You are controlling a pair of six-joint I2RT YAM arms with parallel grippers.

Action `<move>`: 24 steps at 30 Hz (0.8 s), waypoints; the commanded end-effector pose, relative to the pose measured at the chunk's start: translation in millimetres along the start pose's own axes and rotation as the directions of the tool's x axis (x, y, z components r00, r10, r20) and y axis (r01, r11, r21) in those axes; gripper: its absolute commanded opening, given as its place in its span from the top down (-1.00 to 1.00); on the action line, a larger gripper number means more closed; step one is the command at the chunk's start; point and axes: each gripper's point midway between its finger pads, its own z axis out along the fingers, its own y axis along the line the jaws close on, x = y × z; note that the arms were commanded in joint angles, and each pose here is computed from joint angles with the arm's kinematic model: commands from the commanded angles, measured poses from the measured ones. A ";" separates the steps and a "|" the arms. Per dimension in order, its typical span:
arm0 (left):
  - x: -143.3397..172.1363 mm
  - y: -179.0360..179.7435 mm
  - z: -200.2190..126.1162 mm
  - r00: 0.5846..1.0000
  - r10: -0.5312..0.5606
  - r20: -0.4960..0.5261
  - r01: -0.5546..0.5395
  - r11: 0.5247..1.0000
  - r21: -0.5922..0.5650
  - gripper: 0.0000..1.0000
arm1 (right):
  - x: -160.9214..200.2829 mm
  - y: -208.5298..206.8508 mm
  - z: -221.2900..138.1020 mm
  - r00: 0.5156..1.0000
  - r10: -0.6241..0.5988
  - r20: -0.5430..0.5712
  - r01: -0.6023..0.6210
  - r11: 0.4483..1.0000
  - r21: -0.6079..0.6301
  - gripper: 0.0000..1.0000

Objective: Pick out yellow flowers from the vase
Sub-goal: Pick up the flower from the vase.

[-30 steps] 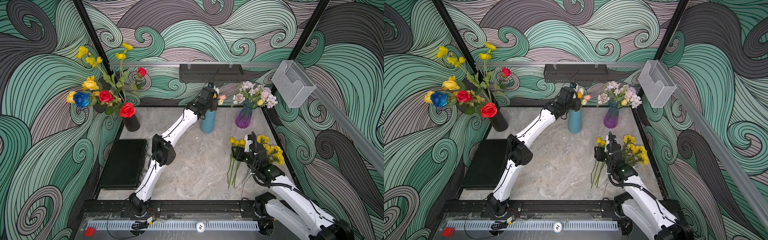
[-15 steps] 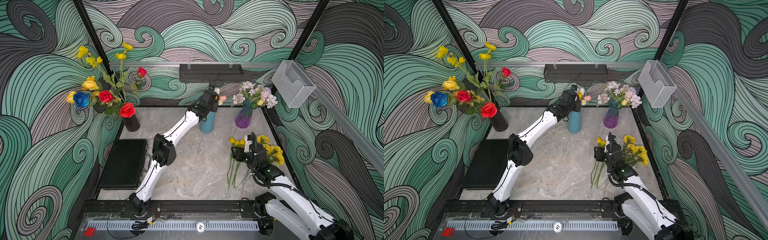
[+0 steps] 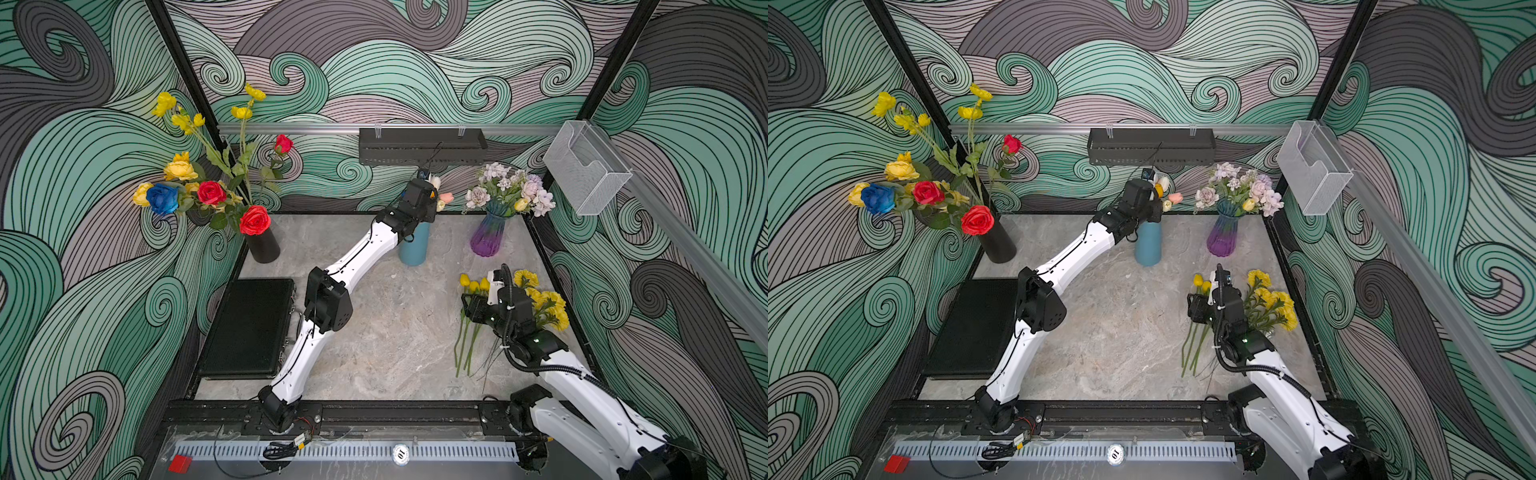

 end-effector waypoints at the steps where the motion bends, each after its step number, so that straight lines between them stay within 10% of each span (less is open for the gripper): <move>1: -27.1 -2.0 -15.5 0.998 -0.005 0.067 0.004 1.000 0.013 0.74 | -2.8 0.5 0.4 1.000 0.001 0.013 0.000 1.000 -0.008 -0.17; 24: -20.0 -32.2 -53.8 1.000 0.023 -0.020 -0.018 0.971 0.238 0.88 | -4.2 0.4 0.5 1.000 -0.002 0.018 0.002 1.000 -0.005 -0.17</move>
